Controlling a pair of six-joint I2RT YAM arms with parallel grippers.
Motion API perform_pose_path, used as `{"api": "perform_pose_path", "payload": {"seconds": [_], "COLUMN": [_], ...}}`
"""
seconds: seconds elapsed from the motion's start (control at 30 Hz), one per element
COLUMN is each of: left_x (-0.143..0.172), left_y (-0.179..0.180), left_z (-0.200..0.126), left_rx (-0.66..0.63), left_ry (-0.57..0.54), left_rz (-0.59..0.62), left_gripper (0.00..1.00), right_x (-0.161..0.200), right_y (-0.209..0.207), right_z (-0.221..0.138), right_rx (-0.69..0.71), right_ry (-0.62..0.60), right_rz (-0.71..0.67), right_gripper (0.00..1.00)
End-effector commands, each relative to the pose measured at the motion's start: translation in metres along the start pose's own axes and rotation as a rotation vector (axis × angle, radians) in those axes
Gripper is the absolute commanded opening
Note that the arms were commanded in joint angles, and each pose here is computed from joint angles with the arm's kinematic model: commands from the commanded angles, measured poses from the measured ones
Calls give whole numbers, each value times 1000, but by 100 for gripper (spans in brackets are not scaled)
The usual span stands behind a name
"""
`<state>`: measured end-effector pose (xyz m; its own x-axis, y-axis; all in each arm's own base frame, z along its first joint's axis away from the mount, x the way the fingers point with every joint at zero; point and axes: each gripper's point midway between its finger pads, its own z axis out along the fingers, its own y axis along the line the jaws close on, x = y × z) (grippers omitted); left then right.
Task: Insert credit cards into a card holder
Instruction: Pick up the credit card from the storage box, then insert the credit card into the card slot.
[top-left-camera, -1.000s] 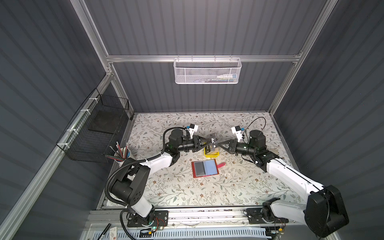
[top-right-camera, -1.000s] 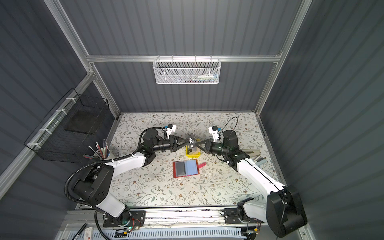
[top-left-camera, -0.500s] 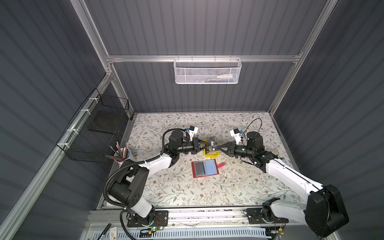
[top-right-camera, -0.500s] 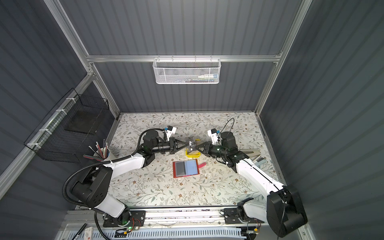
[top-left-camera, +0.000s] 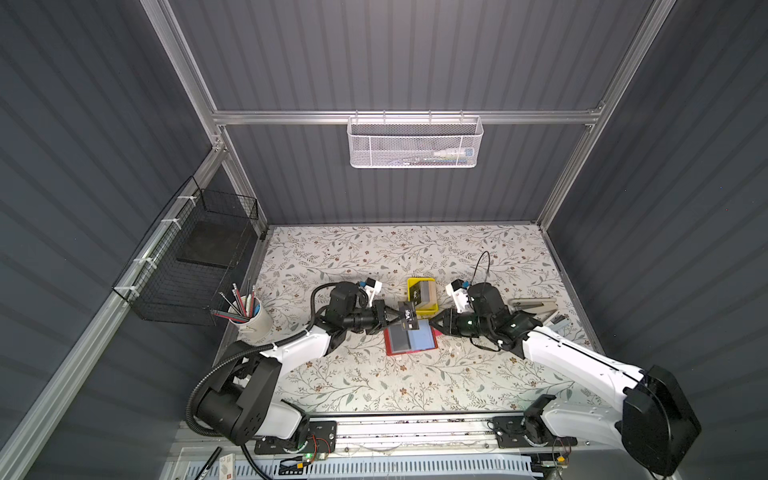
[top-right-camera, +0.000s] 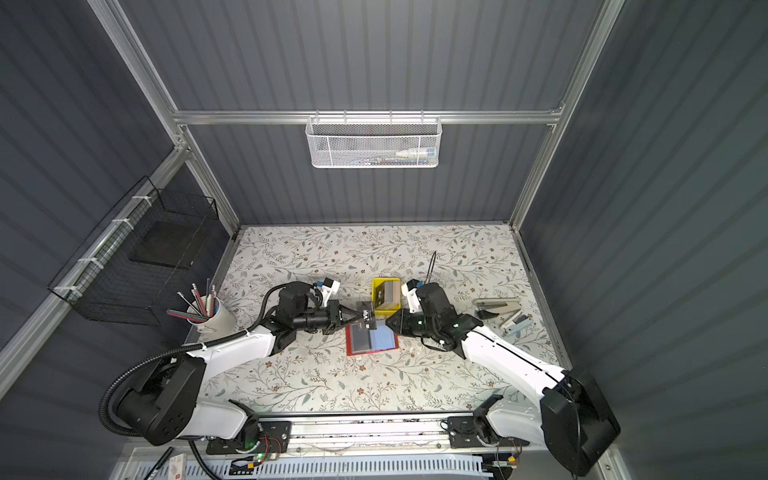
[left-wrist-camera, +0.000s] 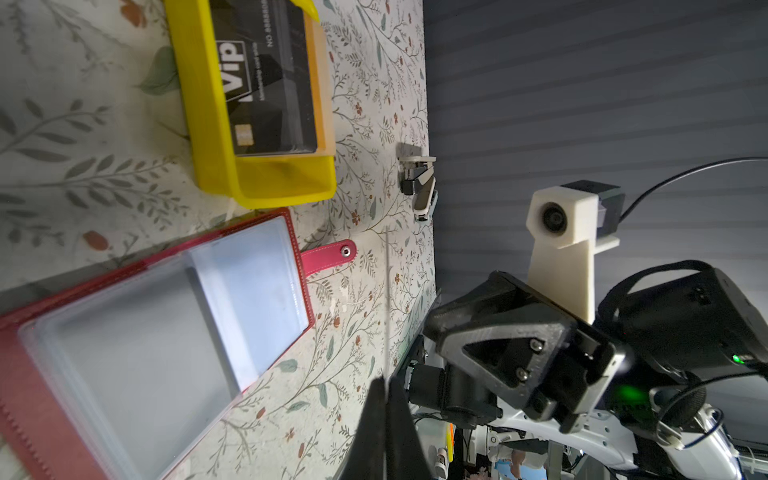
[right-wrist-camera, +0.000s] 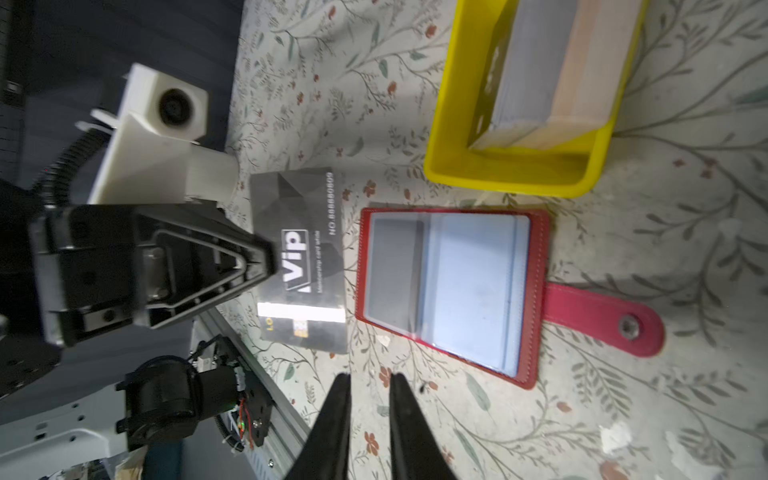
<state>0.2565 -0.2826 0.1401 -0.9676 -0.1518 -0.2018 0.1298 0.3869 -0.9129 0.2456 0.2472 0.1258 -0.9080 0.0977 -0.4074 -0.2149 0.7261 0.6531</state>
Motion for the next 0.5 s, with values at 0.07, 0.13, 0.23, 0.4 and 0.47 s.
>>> {"api": "perform_pose_path", "payload": {"seconds": [0.07,0.13,0.23,0.4,0.47], "left_x": [7,8,9,7,9], "left_y": [17,22,30,34,38], "left_z": [-8,-8,-6,-1,3], "left_rx": [-55,-65,-80,-80,-92], "left_ry": [-25,-33,-38,-54,-48], "left_rz": [-6,-12,-22,-31,-34], "left_gripper": [0,0,0,0,0], "right_x": [19,23,29,34,37], "right_y": [-41,-47,-55,-64,-68], "right_z": [15,20,28,37,40], "right_rx": [170,192,222,247,260], "right_ry": [47,66,104,133,146], "right_rz": [2,10,20,28,30], "right_gripper": [21,22,22,21,21]}}
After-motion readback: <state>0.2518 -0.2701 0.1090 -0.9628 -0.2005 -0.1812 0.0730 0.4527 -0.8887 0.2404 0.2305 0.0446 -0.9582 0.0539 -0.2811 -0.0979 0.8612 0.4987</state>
